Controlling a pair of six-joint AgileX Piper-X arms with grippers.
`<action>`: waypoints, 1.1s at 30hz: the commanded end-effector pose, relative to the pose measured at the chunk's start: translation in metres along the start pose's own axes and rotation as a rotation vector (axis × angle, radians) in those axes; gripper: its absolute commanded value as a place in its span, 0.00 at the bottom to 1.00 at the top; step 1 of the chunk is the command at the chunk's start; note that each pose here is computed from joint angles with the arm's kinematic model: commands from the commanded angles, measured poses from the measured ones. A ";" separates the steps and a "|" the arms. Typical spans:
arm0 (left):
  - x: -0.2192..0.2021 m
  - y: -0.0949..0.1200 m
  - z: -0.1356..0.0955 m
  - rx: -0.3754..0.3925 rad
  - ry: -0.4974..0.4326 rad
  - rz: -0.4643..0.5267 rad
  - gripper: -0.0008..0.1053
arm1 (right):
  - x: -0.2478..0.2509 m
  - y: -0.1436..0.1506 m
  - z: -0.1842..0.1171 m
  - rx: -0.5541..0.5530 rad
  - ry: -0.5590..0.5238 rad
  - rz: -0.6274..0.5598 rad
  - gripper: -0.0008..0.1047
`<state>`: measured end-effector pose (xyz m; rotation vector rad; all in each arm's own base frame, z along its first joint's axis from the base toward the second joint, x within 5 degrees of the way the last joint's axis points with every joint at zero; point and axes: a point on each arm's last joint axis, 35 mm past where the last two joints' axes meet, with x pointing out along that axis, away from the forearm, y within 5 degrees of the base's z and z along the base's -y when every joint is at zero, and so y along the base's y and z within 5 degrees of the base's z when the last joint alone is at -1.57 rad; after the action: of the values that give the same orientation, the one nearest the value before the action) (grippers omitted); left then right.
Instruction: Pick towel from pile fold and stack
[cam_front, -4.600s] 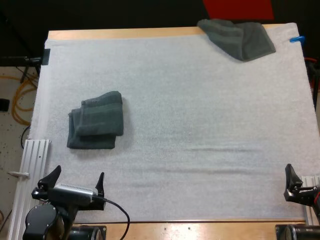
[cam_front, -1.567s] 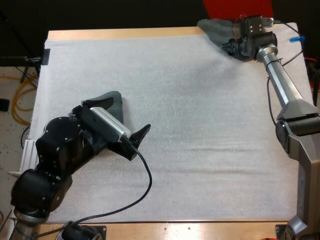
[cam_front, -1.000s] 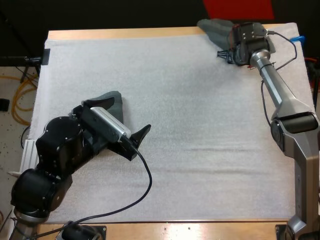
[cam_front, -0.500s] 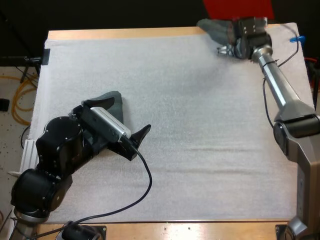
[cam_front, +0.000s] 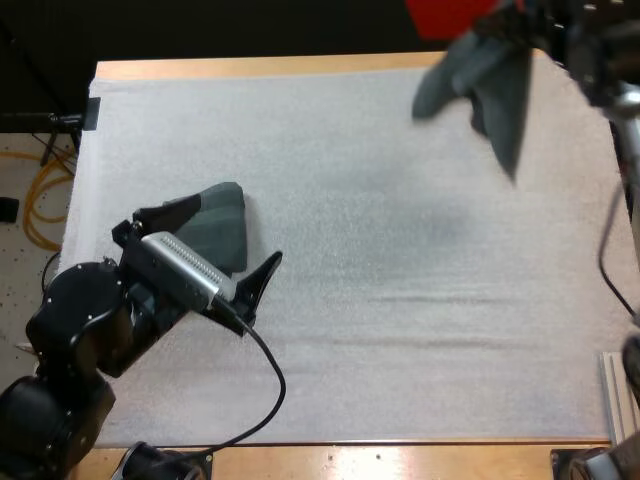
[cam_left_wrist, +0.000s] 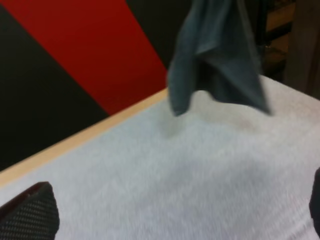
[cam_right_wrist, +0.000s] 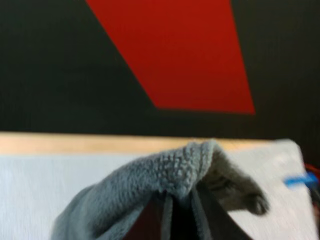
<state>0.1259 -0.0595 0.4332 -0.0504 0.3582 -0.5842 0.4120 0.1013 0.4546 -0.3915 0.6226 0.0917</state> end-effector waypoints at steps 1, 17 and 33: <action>-0.003 -0.001 -0.001 -0.012 0.012 0.004 0.99 | -0.016 -0.004 -0.004 -0.021 0.041 -0.001 0.01; -0.025 -0.007 -0.019 -0.039 0.124 -0.052 0.99 | -0.058 0.053 -0.050 -0.055 0.334 0.202 0.01; -0.026 -0.006 -0.022 -0.030 0.152 -0.050 0.99 | -0.019 0.261 -0.111 -0.113 0.232 0.622 0.01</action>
<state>0.0973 -0.0496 0.4187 -0.0414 0.5270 -0.6198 0.2804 0.3032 0.2923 -0.3153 0.9700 0.6995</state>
